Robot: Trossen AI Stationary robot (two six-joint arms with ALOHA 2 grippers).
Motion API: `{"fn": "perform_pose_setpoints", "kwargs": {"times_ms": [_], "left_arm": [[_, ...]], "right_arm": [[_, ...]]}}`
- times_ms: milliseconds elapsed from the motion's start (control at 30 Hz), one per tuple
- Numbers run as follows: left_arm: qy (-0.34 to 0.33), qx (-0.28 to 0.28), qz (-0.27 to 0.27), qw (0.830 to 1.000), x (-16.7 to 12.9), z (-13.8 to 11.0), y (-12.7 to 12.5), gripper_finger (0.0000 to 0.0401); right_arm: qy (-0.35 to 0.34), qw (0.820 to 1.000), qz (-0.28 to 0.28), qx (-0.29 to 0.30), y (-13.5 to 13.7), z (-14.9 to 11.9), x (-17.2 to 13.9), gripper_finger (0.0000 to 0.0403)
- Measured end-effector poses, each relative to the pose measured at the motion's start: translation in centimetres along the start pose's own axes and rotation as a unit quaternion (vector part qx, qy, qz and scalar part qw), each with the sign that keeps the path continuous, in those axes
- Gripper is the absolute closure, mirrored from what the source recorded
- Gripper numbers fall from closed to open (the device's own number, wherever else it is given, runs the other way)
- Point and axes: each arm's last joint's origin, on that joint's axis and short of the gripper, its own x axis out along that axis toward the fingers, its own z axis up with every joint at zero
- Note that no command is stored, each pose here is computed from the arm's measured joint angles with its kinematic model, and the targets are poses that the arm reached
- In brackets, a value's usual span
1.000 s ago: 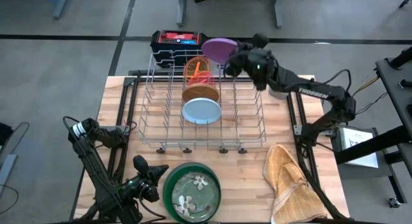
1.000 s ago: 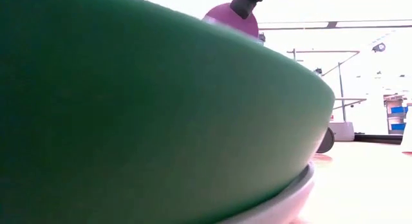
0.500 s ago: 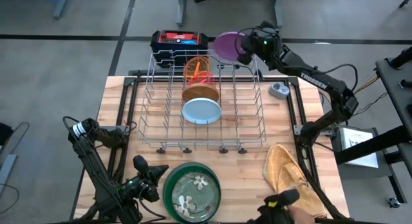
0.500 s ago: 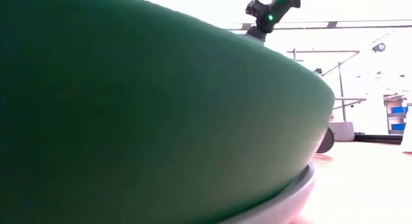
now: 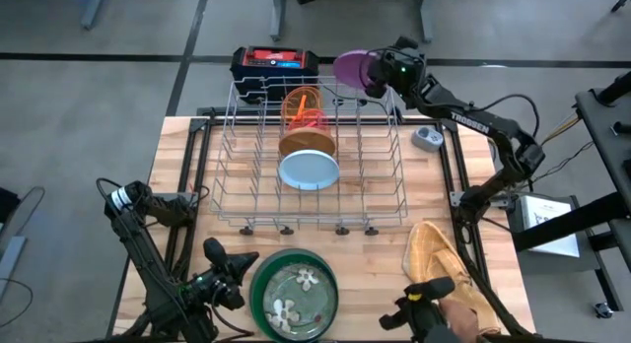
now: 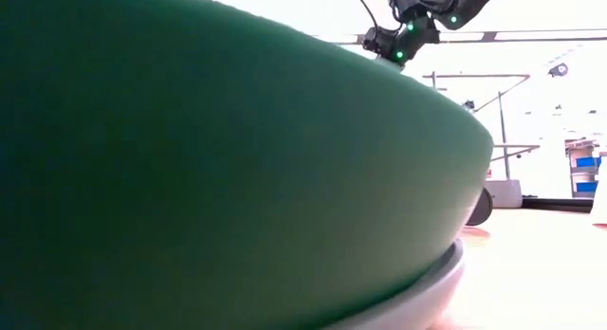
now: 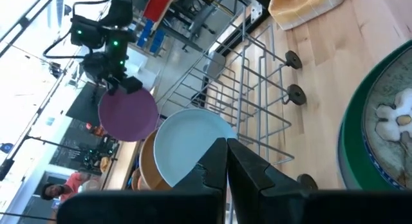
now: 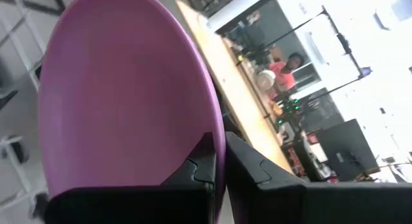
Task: Sort dishes
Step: Put the purple plate into the dish rack
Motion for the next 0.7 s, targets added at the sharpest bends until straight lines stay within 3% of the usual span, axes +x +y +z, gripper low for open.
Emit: {"fn": "perform_pose_setpoints", "kwargs": {"times_ms": [700], "left_arm": [[-0.002, 0.0, 0.002, 1.0, 0.0, 0.0, 0.0, 0.0401]], "right_arm": [[0.028, 0.998, 0.059, -0.015, 3.7, -2.7, 4.6, 0.0395]]}}
